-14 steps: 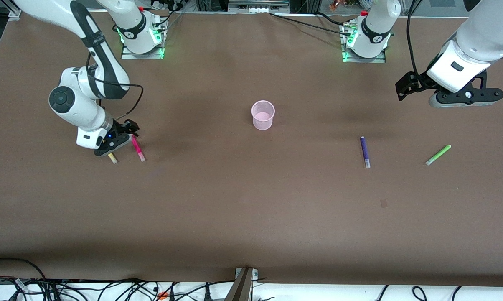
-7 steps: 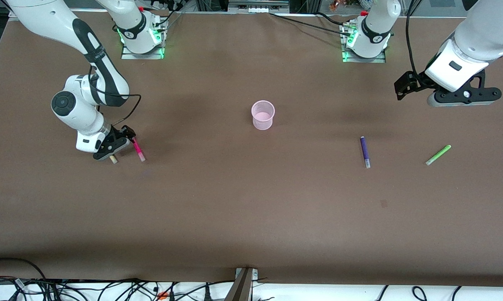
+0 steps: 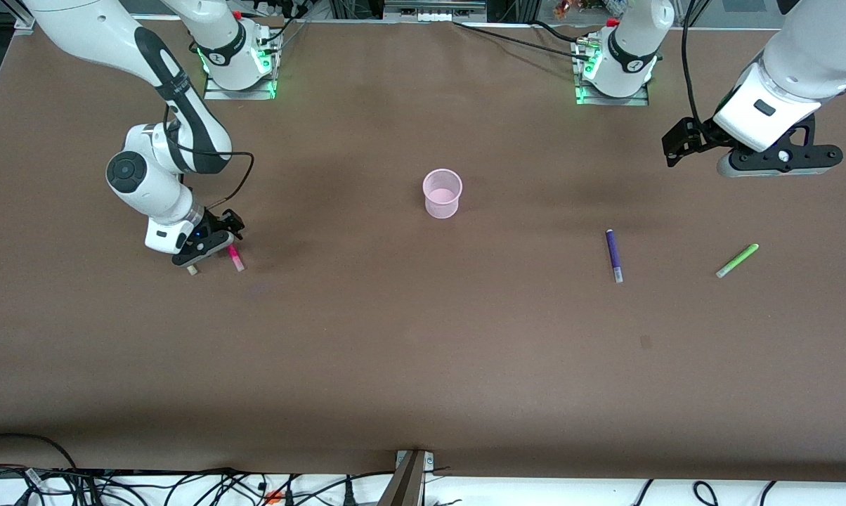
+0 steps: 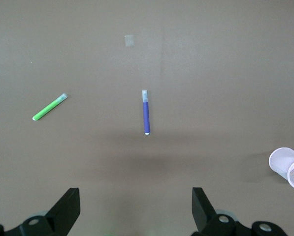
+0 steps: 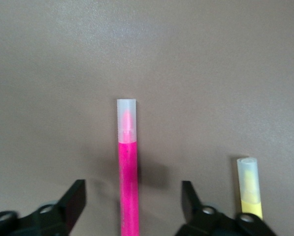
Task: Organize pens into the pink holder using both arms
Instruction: 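Lower the right gripper and close it on the pink marker, then lift the pink marker and carry it toward the pink mesh cup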
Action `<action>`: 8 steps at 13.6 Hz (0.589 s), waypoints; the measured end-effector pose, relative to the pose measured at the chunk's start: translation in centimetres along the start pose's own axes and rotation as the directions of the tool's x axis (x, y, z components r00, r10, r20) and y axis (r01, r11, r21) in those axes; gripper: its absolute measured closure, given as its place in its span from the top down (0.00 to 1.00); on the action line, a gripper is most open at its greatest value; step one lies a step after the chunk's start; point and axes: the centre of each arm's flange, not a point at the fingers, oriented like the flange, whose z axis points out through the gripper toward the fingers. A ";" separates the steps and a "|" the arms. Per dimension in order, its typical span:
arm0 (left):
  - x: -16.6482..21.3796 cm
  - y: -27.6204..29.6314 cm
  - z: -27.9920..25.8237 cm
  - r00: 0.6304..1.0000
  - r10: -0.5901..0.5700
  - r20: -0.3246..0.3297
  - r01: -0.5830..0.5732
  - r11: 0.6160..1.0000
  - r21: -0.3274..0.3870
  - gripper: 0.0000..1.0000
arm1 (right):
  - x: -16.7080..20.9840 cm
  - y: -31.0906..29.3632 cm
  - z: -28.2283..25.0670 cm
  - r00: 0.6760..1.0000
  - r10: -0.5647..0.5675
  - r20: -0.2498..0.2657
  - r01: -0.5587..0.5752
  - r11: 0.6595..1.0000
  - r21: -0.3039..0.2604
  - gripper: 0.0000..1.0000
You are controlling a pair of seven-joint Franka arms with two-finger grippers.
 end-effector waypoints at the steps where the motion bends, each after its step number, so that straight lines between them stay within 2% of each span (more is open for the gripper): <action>1: 0.0 0.0 0.0 1.000 0.000 0.000 0.000 1.000 0.000 1.00 | -0.1 0.0 0.1 1.000 0.001 0.001 -0.001 1.000 0.001 0.65; 2: 0.0 0.0 0.0 1.000 -0.001 0.000 0.001 1.000 0.000 1.00 | -0.1 0.0 0.2 1.000 0.003 0.001 -0.003 1.000 0.001 0.61; 5: 0.0 -0.2 0.0 1.000 -0.005 0.000 0.005 1.000 0.000 1.00 | -0.2 -0.1 0.5 1.000 0.004 -0.003 -0.004 1.000 0.000 0.58; 8: 0.1 -0.5 0.0 1.000 -0.011 0.001 0.011 1.000 -0.001 1.00 | -0.1 -0.1 0.6 1.000 0.005 -0.010 -0.005 1.000 -0.004 0.27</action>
